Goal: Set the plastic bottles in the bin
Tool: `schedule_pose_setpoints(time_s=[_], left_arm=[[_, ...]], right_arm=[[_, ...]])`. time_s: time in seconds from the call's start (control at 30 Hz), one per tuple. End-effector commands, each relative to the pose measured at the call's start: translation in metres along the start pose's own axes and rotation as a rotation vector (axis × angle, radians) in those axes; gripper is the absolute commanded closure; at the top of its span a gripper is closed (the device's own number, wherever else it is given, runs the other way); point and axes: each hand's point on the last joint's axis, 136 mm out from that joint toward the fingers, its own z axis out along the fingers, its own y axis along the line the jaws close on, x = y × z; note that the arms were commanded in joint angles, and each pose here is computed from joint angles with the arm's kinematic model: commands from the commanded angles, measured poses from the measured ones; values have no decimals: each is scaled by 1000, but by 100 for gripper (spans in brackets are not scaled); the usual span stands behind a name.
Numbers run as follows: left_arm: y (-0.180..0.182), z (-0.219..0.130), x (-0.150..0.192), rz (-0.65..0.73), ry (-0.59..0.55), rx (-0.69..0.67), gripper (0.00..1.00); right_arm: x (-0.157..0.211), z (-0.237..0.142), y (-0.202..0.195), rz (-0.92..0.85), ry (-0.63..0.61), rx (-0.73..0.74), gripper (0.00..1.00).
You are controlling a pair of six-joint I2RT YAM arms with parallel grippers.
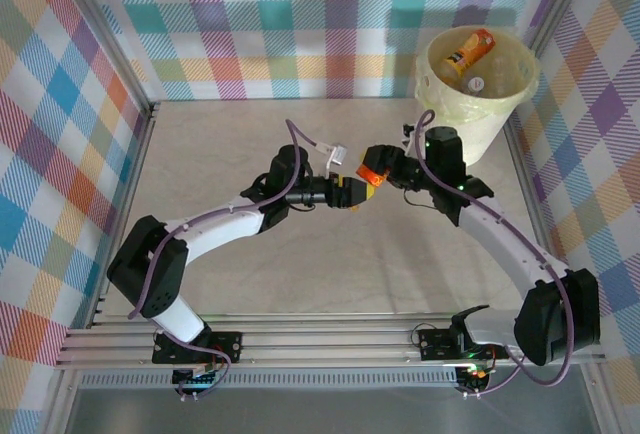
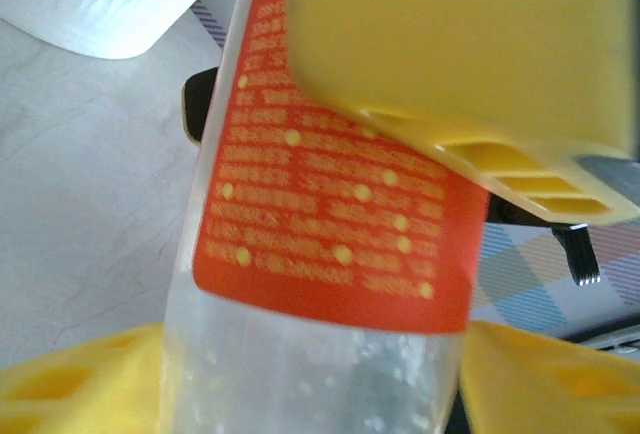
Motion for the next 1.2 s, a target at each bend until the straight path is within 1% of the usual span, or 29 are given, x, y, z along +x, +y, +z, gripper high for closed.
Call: schedule_pose_setpoints(time_s=[0.0, 0.07, 0.17, 0.23, 0.37, 0.47, 0.57, 0.63, 0.7, 0.73, 0.77, 0.87, 1.0, 1.07, 1.17], left_arm=[[-24, -13, -23, 63, -59, -18, 7], [-25, -23, -27, 83, -78, -61, 1], [-24, -41, -36, 112, -143, -143, 0], [-19, -56, -42, 123, -201, -218, 0], [0, -91, -51, 132, -311, -411, 0], [17, -115, -52, 126, -373, -544, 0], [31, -135, -51, 111, -412, -646, 0], [37, -145, -50, 105, -429, -690, 0], [41, -152, -49, 101, -444, -724, 0], [44, -156, -48, 99, -450, -743, 0], [46, -159, -48, 95, -458, -757, 0], [54, -162, -46, 76, -464, -779, 0], [60, -163, -44, 57, -459, -797, 0], [63, -166, -41, 49, -462, -810, 0], [69, -171, -37, 38, -467, -837, 0]], right_arm=[[-35, -20, 13, -133, -139, 52, 55], [-52, -31, 15, -179, -187, 105, 56], [-89, -55, 24, -266, -281, 179, 56], [-118, -76, 33, -325, -373, 227, 57], [-181, -129, 56, -485, -605, 358, 57], [-221, -161, 61, -547, -749, 476, 56], [-253, -185, 56, -562, -854, 572, 56], [-272, -197, 49, -560, -909, 630, 56], [-290, -207, 34, -530, -960, 695, 55], [-299, -211, 22, -491, -989, 706, 54], [-307, -212, 13, -434, -1016, 680, 54], [-326, -202, -6, -267, -1035, 533, 55], [-345, -163, -16, -181, -923, 441, 54], [-348, -147, -31, -135, -879, 446, 52], [-353, -130, -56, -99, -850, 482, 49]])
